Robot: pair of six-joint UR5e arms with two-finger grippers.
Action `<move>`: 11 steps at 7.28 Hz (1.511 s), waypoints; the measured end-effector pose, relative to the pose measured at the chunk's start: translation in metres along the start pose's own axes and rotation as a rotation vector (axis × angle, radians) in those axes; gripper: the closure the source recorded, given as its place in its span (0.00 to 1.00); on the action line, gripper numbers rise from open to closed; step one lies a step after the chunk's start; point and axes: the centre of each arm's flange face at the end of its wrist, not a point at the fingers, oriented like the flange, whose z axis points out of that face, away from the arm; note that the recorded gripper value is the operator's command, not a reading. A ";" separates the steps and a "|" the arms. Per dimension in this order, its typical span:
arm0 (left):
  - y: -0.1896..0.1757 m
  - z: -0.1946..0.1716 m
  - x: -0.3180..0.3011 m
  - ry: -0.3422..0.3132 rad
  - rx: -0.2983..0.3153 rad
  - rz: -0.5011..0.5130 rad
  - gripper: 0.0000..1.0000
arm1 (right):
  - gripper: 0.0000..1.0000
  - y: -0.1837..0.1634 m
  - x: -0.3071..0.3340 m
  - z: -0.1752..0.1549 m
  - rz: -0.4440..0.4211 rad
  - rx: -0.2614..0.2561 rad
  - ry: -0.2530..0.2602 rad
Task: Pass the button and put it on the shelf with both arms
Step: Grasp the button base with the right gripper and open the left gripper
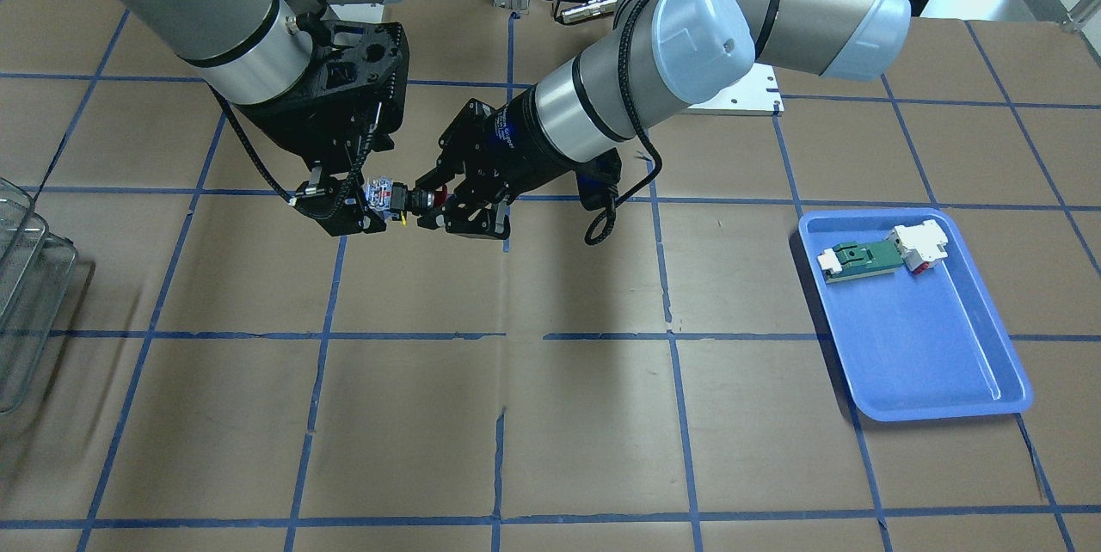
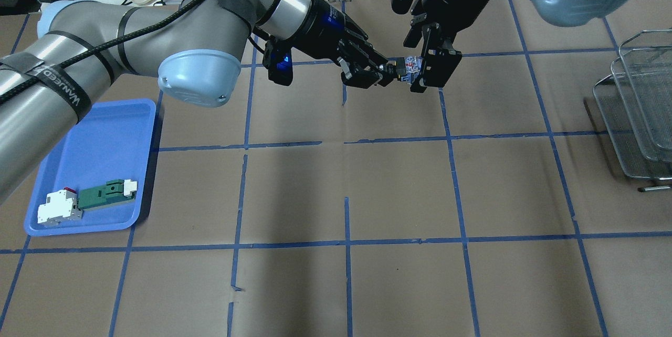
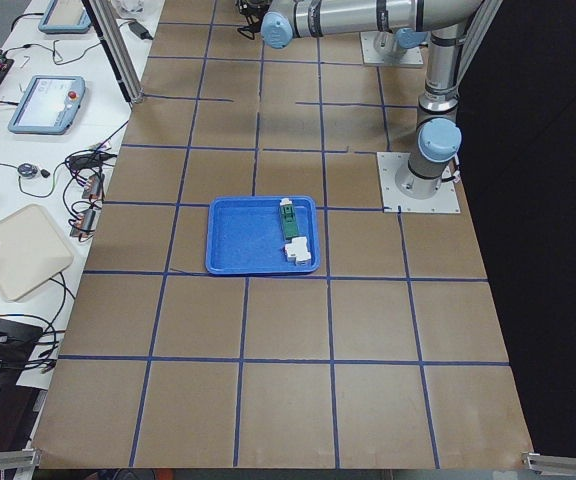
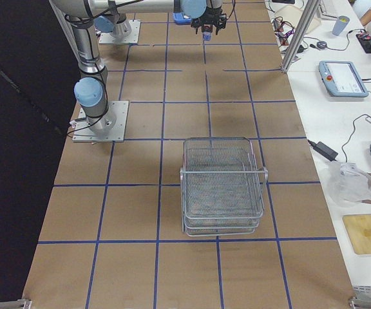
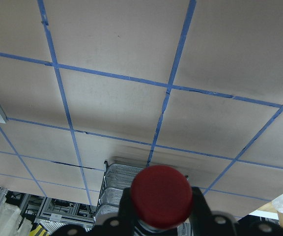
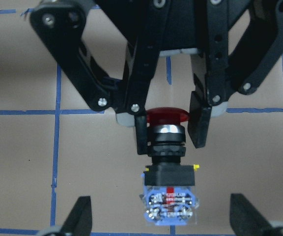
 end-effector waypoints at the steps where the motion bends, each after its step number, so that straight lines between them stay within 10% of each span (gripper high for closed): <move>1: 0.001 -0.001 -0.001 0.002 -0.002 -0.001 1.00 | 0.00 0.000 -0.001 0.002 0.004 -0.005 -0.016; 6: 0.004 -0.004 -0.003 0.006 -0.006 0.003 1.00 | 1.00 -0.001 -0.002 -0.001 -0.014 0.002 -0.012; 10: 0.005 -0.005 -0.004 0.008 -0.008 0.006 1.00 | 1.00 -0.002 -0.001 -0.010 -0.078 -0.011 0.030; 11: 0.006 -0.006 -0.004 0.005 -0.016 0.005 0.74 | 1.00 -0.002 -0.001 -0.010 -0.082 -0.011 0.035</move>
